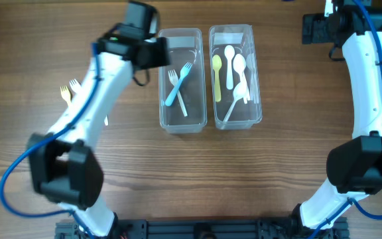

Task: Pack container
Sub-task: 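Carry the light-blue fork into the left container and release it, then lower the left gripper onto a white fork and grasp it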

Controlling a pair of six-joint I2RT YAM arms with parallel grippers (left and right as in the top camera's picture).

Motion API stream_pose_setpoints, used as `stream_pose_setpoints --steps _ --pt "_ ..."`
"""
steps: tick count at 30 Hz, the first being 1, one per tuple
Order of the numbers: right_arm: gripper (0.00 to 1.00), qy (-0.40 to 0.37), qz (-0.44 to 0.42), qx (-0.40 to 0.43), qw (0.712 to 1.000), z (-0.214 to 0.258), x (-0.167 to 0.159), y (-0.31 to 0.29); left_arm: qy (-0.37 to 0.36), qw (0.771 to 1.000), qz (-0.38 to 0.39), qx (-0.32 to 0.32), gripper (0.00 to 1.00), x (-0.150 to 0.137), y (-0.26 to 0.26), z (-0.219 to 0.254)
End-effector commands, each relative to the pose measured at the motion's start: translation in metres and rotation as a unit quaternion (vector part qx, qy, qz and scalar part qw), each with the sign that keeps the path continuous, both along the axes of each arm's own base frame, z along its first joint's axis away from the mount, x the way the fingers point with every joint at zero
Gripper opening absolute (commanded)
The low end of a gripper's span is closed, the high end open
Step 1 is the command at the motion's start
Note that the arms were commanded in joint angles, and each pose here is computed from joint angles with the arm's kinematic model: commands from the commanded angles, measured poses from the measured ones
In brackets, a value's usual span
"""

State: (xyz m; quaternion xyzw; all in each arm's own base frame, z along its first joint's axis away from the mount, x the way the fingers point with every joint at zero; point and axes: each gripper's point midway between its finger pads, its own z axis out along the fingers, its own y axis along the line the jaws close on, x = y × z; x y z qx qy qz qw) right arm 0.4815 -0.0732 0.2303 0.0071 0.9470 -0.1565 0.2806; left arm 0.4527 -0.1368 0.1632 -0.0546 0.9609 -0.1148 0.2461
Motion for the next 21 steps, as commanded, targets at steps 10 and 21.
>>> stream_pose_setpoints --steps 10,21 --pt "1.0 -0.003 -0.002 -0.009 1.0 0.003 0.002 -0.002 0.088 0.962 0.252 0.058 0.56 -0.05 0.194 0.009" --pt "1.0 -0.004 -0.002 -0.009 1.0 0.003 0.002 -0.002 0.151 0.954 0.251 0.061 0.6 -0.065 0.196 -0.083"
